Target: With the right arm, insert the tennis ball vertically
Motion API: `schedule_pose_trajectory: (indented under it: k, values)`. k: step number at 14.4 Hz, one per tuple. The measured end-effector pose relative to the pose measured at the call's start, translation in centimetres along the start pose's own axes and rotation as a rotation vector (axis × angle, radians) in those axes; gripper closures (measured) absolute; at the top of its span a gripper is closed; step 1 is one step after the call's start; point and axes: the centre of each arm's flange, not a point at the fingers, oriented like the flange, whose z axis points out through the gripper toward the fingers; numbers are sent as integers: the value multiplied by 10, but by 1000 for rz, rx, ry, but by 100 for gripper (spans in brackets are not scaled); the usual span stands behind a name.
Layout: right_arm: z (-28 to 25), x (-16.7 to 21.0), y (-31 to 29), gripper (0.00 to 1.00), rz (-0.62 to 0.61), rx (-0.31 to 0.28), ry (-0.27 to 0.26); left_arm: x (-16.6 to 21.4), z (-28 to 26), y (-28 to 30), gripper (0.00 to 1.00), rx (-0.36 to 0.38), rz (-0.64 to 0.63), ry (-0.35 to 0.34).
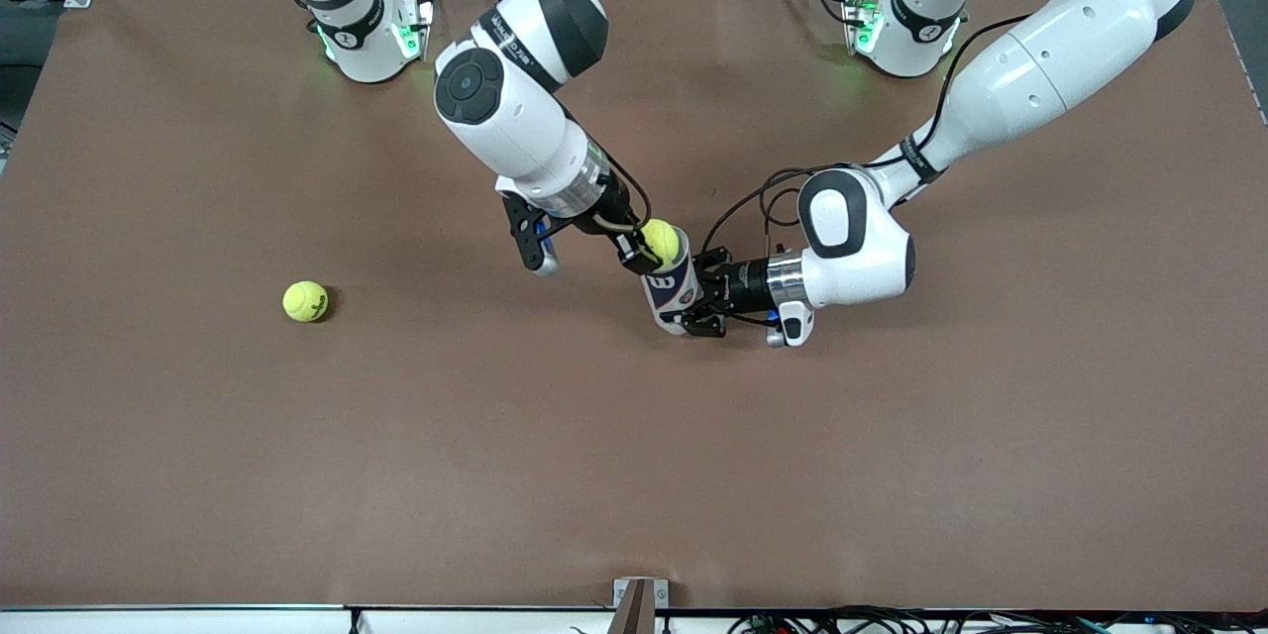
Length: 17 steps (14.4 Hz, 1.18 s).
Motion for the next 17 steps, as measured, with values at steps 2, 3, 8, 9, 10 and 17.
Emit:
schedule_pose_trajectory:
  k: [2, 3, 8, 9, 10, 17]
  values:
    - [2, -2, 2, 37, 1, -11, 0, 1, 3, -2, 37, -9, -11, -29]
    - [2, -3, 2, 37, 1, -14, -1, 3, 5, -4, 37, -15, -28, -47]
    - [1, -1, 2, 22, 2, -13, 5, 22, 18, -19, 37, -42, -168, -127]
    - [1, 0, 2, 13, -5, -12, 14, 26, 19, -22, 37, -48, -203, -141]
    - [1, 0, 1, 4, -11, -11, 22, 29, 20, -23, 37, -54, -236, -153]
    - [-9, 30, -6, 0, -69, -30, 95, 44, 40, -41, 37, -33, -338, -175]
